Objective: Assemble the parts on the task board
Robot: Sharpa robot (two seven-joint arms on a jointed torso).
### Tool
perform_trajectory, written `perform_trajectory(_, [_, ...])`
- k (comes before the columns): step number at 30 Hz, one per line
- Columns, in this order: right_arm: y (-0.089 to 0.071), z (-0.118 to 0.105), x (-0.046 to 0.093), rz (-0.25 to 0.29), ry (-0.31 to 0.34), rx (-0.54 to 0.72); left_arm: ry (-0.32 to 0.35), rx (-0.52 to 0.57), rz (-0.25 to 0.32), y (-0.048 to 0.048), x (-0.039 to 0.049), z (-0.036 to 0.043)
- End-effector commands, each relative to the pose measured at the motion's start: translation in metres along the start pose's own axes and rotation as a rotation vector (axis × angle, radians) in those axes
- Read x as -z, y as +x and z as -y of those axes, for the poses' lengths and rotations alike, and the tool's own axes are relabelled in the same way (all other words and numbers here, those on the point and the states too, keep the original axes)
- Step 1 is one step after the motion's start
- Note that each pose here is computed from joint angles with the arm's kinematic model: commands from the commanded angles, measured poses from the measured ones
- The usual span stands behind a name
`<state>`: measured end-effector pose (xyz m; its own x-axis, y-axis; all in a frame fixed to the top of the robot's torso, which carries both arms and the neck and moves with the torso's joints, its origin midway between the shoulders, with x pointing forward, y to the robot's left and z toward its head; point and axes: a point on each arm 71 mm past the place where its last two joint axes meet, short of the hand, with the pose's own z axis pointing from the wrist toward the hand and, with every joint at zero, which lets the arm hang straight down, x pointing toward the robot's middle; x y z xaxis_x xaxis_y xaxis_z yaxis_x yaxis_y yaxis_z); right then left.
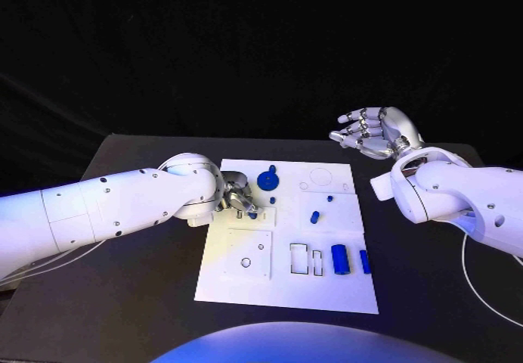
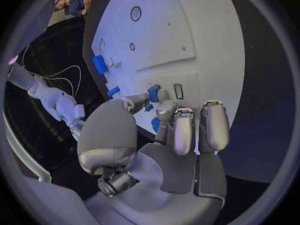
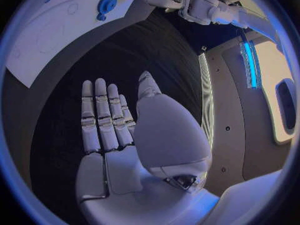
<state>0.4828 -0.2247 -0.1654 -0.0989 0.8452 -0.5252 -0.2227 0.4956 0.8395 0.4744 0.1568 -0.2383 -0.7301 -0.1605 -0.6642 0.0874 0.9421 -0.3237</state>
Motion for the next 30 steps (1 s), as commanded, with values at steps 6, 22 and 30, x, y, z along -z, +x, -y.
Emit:
perform_trajectory(6, [0.001, -0.001, 0.000, -0.007, -0.014, -0.001, 0.000, -0.009, -0.032, 0.0045, -0.0011, 0.0005])
perform_trajectory(22, [0.001, -0.001, 0.000, -0.007, -0.015, -0.004, 0.010, 0.007, -0.021, 0.0036, 0.0021, 0.0012])
perform_trajectory(30, [-0.001, 0.001, 0.000, -0.001, -0.012, -0.002, 0.045, 0.061, 0.021, -0.0094, 0.0176, 0.0046])
